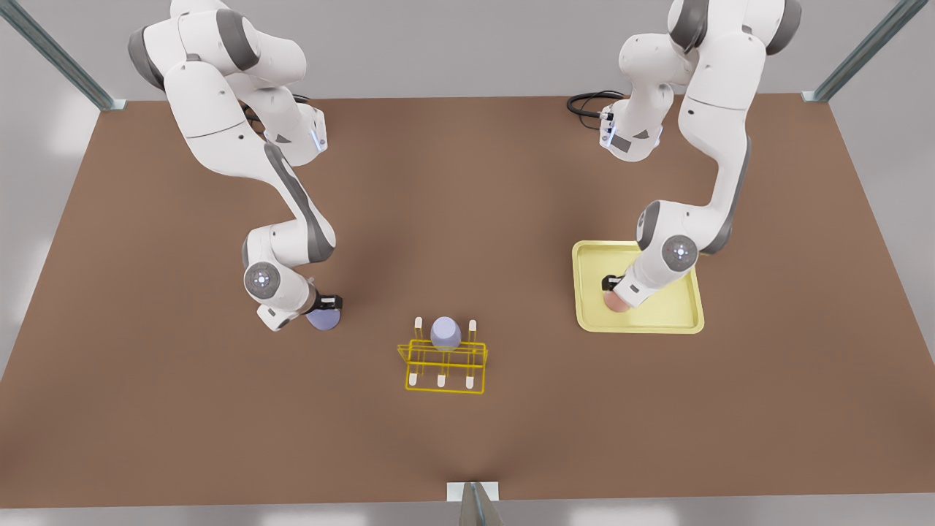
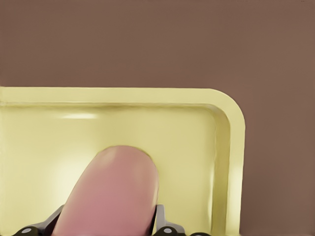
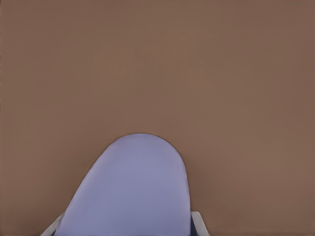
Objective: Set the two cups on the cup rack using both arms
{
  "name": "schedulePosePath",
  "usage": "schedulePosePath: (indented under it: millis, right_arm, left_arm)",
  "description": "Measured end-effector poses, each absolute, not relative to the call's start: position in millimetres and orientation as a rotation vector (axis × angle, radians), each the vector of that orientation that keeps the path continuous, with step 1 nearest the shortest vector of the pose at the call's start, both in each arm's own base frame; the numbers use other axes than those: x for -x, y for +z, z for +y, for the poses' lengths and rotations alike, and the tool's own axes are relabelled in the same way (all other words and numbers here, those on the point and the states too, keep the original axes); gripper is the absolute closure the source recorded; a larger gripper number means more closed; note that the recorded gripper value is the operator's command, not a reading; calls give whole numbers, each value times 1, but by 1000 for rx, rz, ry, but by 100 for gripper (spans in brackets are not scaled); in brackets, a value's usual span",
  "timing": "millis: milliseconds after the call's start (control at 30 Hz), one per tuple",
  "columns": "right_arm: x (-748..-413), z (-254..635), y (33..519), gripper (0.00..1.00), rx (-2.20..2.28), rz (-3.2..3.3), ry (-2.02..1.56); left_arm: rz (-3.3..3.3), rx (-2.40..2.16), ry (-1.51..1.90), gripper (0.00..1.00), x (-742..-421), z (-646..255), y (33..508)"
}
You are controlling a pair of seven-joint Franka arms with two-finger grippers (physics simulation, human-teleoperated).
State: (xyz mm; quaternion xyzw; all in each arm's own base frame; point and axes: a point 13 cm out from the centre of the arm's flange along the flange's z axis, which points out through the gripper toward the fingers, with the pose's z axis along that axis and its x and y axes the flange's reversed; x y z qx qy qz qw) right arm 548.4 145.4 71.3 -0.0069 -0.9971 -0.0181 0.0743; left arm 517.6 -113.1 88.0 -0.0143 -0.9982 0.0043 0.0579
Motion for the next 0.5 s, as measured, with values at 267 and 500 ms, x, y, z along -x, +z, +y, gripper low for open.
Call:
schedulePosePath:
  millis: [267, 500]
  right_arm:
    - [-556, 147, 85, 14, 23, -3012, -66]
    - [-585, 187, 135, 14, -17, -3096, -156]
  left_arm:
    - [-3008, 18, 4, 20, -517, -113, 114]
    - [-3011, -1, 6, 20, -534, -119, 125]
